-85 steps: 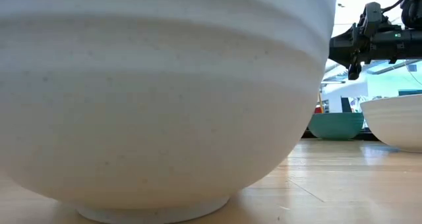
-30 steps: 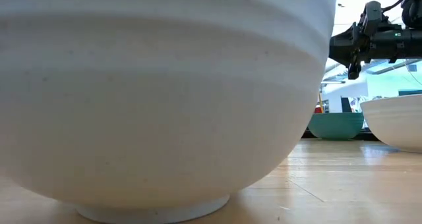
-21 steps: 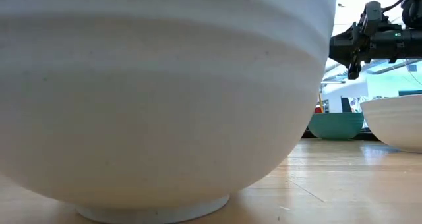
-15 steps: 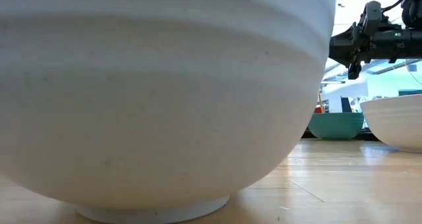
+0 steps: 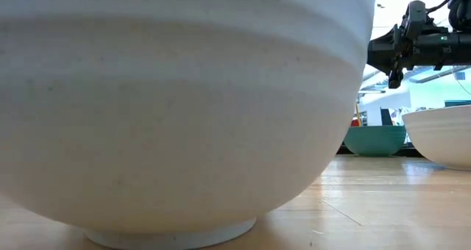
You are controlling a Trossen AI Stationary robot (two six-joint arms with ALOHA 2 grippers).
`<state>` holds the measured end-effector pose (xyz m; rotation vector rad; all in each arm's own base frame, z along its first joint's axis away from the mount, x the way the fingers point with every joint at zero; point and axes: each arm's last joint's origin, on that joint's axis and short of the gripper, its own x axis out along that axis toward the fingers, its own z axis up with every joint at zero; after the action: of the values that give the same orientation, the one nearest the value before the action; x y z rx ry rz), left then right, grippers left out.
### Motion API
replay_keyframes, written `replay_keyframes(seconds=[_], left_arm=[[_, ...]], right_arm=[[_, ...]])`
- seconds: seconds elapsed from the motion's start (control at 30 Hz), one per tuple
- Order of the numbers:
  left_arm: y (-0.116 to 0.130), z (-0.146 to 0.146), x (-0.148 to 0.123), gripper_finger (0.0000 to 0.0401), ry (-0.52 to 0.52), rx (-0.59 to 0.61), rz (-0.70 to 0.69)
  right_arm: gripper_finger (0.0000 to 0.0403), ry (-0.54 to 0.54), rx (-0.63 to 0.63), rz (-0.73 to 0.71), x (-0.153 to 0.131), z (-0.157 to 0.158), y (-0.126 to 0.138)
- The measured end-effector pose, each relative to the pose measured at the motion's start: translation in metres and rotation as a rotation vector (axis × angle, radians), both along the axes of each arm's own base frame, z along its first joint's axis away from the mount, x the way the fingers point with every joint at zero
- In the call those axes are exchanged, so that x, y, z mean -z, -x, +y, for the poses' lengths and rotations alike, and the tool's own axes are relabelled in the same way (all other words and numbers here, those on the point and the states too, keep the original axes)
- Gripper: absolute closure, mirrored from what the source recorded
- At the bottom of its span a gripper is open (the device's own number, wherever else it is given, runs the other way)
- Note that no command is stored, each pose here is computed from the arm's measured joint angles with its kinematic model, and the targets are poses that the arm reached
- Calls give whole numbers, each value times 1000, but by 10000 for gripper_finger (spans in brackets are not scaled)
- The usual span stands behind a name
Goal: Place and stack bowls onto a shelf
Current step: Put the white bowl on the shelf
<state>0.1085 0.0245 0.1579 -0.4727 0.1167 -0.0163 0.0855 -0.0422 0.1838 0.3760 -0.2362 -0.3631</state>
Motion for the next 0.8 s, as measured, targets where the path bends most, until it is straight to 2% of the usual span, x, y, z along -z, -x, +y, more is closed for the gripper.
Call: replay_keyframes(seconds=[0.23,0.43,0.57,0.7,0.8], left_arm=[[0,0,0,368,225,-25,10],[0,1,0,331,329,-62,11],[0,2,-4,305,313,-101,-39],[-1,2,-15,294,188,-78,-144],[0,1,-33,293,126,-34,-222]], right_arm=[[325,-30,-5,-13,0,0,0],[325,-33,22,-17,0,-1,0],[325,-35,78,-51,-3,-2,2],[325,4,88,-80,-7,-2,2],[325,30,90,-103,-10,-1,3]])
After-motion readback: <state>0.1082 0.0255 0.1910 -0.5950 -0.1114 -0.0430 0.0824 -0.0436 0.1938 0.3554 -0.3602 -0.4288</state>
